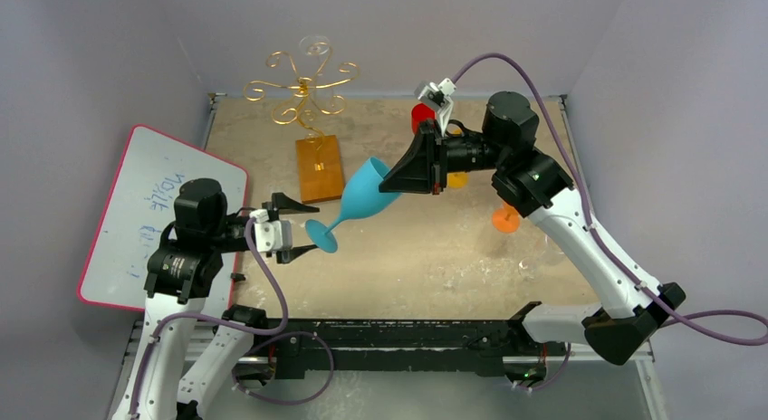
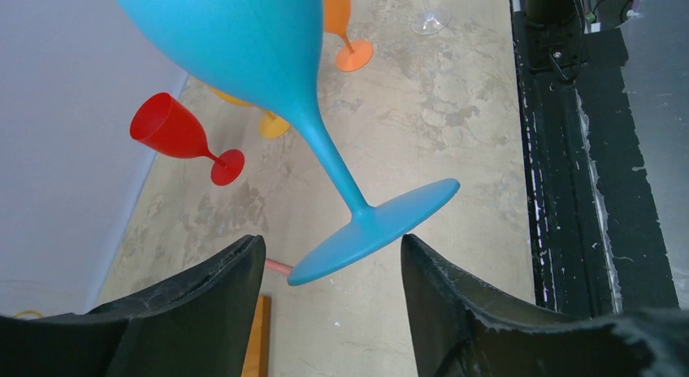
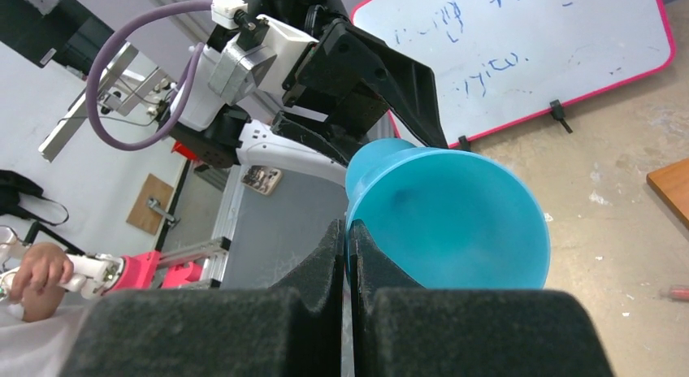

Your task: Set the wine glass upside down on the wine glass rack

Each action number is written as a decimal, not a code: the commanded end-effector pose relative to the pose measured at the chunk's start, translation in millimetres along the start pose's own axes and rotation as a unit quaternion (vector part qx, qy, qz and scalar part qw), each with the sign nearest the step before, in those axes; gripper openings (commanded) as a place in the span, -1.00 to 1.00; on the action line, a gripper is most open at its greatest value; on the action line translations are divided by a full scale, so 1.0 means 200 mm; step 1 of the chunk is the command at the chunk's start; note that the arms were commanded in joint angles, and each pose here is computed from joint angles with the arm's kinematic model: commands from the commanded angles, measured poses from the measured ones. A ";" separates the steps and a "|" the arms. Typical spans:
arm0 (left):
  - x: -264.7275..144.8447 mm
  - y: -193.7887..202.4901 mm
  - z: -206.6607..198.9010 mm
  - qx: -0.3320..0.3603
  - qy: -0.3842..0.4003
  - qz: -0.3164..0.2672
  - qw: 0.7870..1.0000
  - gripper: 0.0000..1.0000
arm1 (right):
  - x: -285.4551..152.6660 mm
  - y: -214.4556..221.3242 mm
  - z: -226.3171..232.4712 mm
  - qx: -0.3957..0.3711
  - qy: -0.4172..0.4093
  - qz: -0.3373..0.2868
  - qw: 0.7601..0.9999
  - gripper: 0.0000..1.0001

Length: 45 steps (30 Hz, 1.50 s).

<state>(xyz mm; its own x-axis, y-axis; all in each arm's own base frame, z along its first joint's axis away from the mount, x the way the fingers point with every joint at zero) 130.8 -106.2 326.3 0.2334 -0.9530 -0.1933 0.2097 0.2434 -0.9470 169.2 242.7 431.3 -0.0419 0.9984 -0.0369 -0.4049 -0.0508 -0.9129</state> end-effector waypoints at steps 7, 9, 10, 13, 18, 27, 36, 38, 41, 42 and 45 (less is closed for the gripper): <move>-0.02 -0.11 -0.02 0.042 0.013 -0.022 0.999 -0.02 | 0.01 -0.03 0.01 -0.019 -0.027 -0.006 0.999 -1.00; -0.02 -0.11 -0.02 0.039 0.016 -0.023 0.999 -0.23 | 0.01 -0.02 0.00 -0.016 -0.024 -0.006 1.000 -1.00; -0.02 -0.12 -0.02 0.040 0.014 -0.023 0.999 -0.35 | 0.01 -0.02 0.00 -0.015 -0.024 -0.006 1.000 -1.00; -0.03 -0.13 -0.02 0.044 0.008 -0.021 0.999 -0.73 | 0.01 -0.02 0.00 -0.015 -0.024 -0.005 1.000 -1.00; -0.04 -0.14 -0.01 0.045 0.002 -0.018 0.999 -1.00 | 0.01 -0.03 0.00 -0.017 -0.019 -0.004 1.000 -0.89; -0.04 -0.17 -0.01 0.047 0.003 -0.020 0.999 -1.00 | 0.00 -0.03 0.00 -0.010 0.011 -0.020 1.000 -0.37; -0.07 -0.18 -0.03 0.058 -0.011 -0.007 0.998 -1.00 | -0.03 -0.07 0.01 -0.005 0.058 -0.057 0.997 0.28; -0.08 -0.19 -0.03 0.060 -0.014 -0.006 0.998 -1.00 | -0.03 -0.08 0.01 -0.003 0.066 -0.065 0.996 0.41; -0.08 -0.19 -0.03 0.062 -0.019 -0.004 0.998 -1.00 | -0.04 -0.09 0.01 -0.001 0.079 -0.074 0.994 0.57; -0.08 -0.19 -0.02 0.063 -0.021 -0.002 0.998 -1.00 | -0.04 -0.09 0.02 -0.001 0.082 -0.077 0.994 0.61; -0.09 -0.19 -0.02 0.062 -0.026 -0.001 0.998 -1.00 | -0.05 -0.10 0.02 0.000 0.091 -0.085 0.992 0.70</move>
<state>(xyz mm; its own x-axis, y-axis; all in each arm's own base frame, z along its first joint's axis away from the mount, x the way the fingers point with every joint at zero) 112.9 -102.6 346.1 0.2350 -0.9505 -0.2034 0.2388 0.2593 -0.9358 181.1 238.0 438.8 0.1639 0.9865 -0.0041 -0.4197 0.0660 -0.9052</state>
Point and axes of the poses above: each gripper's point midway between its finger pads, its own x axis out along the fingers, its own z axis along the line the jaws close on, y = z × x, the point moved 7 cm from there along -x, back along the fingers, and after that the axes turned 8 degrees about -x, right-handed, at the moved point
